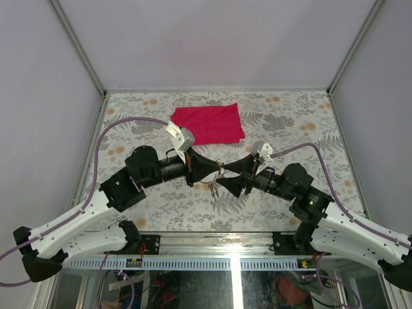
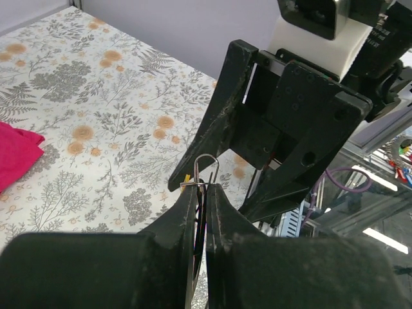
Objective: Put the keys on the keyring
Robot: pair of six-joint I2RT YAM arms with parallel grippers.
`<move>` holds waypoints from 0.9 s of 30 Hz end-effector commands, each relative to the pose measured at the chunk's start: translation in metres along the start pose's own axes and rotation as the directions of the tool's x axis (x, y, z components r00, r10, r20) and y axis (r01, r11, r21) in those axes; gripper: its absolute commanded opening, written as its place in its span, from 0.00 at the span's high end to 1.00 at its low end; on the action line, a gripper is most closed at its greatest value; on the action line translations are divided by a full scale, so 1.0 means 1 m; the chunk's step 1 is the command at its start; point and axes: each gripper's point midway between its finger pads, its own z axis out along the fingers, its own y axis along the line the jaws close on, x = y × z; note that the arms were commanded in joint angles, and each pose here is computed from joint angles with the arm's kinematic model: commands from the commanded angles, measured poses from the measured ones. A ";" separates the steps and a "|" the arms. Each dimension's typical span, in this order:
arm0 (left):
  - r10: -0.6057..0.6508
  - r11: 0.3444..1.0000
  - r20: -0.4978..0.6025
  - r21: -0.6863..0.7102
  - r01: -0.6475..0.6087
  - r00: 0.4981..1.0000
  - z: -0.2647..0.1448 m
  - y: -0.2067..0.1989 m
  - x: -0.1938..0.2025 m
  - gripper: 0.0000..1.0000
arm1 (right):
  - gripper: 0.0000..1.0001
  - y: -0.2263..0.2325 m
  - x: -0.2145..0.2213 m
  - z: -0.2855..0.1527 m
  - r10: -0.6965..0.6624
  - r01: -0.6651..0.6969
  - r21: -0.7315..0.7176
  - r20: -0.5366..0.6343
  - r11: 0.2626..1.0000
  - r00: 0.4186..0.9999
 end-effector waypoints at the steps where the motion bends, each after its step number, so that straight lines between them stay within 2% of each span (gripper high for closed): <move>1: -0.004 0.997 0.128 0.073 -0.005 0.992 -0.005 -0.018 -0.032 1.00 | 0.38 0.003 -0.022 0.006 -0.002 0.004 -0.018 0.094 1.000 0.996; 10: -0.006 0.996 0.152 0.085 -0.007 0.988 -0.010 -0.023 -0.040 1.00 | 0.44 -0.004 -0.014 0.013 -0.012 0.012 0.009 0.066 1.000 0.998; 13: -0.009 0.996 0.153 0.086 -0.004 0.988 -0.010 -0.023 -0.040 1.00 | 0.54 -0.002 -0.018 0.014 -0.009 0.008 0.001 0.087 1.000 0.996; 22: -0.048 0.998 0.201 0.048 0.039 0.978 -0.012 -0.016 -0.043 1.00 | 0.98 0.002 -0.034 0.013 0.004 -0.002 -0.013 0.137 1.000 0.991; 27: -0.109 0.992 0.300 -0.021 0.120 0.948 -0.013 0.001 -0.051 1.00 | 1.00 0.001 -0.029 0.010 0.010 -0.010 0.002 0.084 1.000 0.996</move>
